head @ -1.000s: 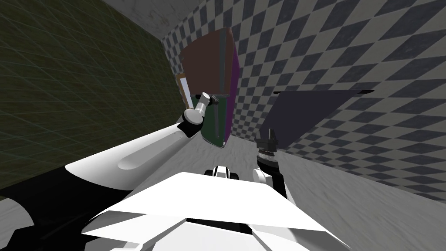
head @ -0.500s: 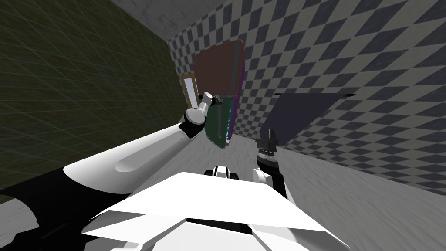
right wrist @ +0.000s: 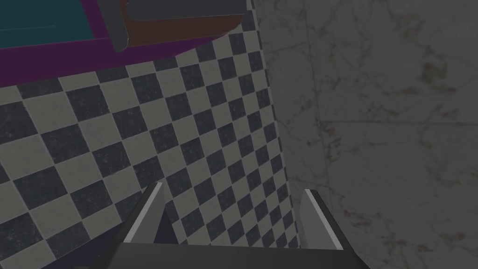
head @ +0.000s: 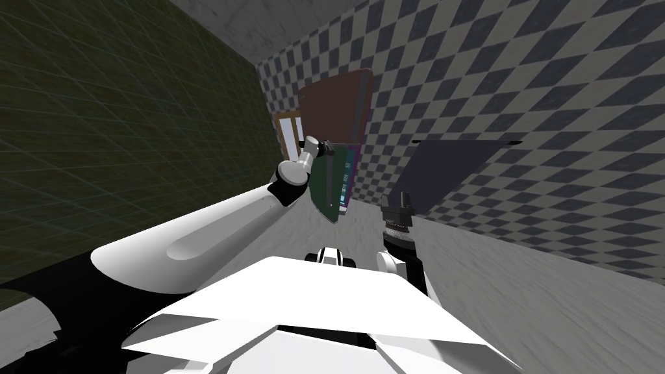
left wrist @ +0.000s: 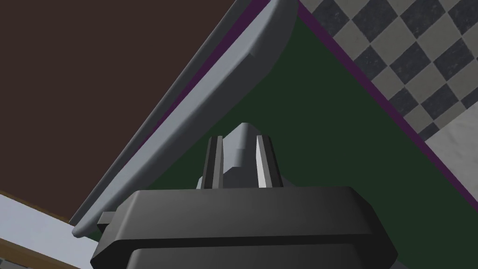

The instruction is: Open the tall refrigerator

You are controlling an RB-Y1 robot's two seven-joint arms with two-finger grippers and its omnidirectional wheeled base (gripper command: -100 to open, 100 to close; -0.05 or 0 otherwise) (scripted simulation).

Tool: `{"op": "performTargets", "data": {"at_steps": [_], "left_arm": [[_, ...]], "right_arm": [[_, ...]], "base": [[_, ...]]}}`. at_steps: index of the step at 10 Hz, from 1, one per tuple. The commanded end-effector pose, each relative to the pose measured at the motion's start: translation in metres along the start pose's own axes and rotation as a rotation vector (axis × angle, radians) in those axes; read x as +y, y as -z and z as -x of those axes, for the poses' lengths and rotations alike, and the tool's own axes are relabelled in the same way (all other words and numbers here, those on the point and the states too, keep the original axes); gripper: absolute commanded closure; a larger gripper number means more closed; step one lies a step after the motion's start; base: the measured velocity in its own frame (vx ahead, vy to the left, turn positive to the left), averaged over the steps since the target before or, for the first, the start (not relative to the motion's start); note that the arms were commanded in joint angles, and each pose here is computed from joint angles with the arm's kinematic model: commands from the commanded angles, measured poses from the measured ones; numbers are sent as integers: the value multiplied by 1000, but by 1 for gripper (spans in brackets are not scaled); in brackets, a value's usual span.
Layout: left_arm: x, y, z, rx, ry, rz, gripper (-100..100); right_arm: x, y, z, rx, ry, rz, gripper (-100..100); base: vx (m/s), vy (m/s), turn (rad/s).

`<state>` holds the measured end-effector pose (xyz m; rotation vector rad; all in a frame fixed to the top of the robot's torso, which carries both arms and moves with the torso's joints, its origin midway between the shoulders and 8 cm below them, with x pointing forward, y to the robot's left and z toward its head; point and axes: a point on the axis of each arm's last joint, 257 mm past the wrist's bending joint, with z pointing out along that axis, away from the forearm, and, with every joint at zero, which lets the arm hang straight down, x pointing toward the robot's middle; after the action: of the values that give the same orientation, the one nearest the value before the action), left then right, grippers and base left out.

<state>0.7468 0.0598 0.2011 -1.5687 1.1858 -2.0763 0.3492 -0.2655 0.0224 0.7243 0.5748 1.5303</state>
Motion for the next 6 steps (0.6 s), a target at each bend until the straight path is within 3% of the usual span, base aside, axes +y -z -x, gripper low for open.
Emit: {"op": "performTargets", "data": {"at_steps": [1, 6], "left_arm": [[20, -2, -14, 38, 5, 54, 100], [48, -4, -44, 116, 14, 128, 100]], "right_arm": [[0, 0, 0, 0, 0, 0, 0], [0, 0, 0, 0, 0, 0, 0]], "base": [[-50, 311, -34], [-50, 280, -27]]}}
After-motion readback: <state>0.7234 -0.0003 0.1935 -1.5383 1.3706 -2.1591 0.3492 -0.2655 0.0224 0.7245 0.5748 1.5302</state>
